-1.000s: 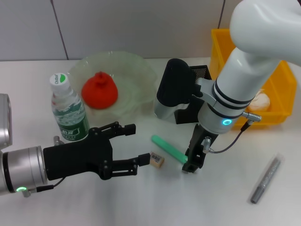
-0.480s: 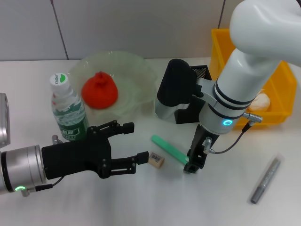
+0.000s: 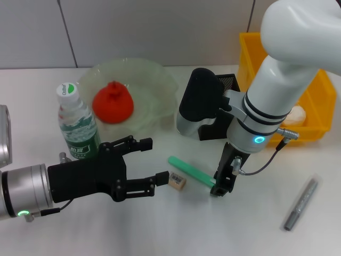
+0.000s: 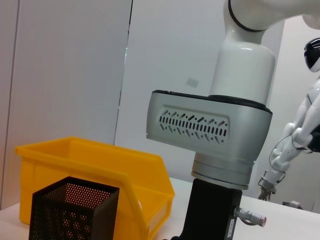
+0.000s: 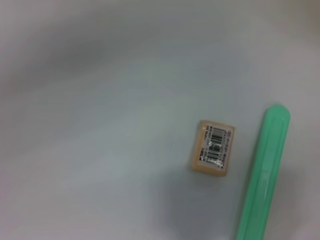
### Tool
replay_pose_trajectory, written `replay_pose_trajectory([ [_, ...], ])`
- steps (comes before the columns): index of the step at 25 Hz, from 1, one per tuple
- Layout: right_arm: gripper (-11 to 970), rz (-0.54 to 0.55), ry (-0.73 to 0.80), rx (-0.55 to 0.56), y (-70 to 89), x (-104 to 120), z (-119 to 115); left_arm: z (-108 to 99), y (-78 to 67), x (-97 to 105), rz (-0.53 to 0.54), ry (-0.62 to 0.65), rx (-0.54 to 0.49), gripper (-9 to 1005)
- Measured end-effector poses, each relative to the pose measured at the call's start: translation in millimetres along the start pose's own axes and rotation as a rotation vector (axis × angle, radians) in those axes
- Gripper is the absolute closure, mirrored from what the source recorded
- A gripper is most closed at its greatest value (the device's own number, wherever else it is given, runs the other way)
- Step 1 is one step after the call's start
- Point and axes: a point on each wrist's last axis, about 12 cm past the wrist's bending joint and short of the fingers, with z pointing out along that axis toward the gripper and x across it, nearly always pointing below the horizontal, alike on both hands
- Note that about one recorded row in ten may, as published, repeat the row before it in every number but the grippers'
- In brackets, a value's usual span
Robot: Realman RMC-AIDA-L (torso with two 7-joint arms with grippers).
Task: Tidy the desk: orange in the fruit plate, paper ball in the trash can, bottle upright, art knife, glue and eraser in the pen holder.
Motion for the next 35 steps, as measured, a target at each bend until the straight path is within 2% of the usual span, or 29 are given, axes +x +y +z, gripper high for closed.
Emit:
replay_pose_trajectory([
  [5,628,0.003,-0.002,-0.003,0.3,1,0,1,-0.6,0,0.0,-0.003,0.003,120],
  [12,675,0.002,0.006,-0.008,1.0,1,0,0,-0.3,-1,0.002,-0.006,0.004,120],
  [16,785,0.007,0.009,-0.006,0.2,2,-1,0,-0.1,-2,0.005,-0.006,0.005,120],
  [21,785,0.02,-0.025,0.012,-2.9,3,-6,1,-0.4,-2,0.007,-0.008,0.005,121],
  [27,785,0.06,-0.128,0.055,-10.9,13,-24,1,0.7,-3,0.009,-0.019,-0.004,121],
  [35,784,0.099,-0.247,0.042,-14.5,27,-35,-3,0.9,0,0.011,-0.016,-0.026,121],
])
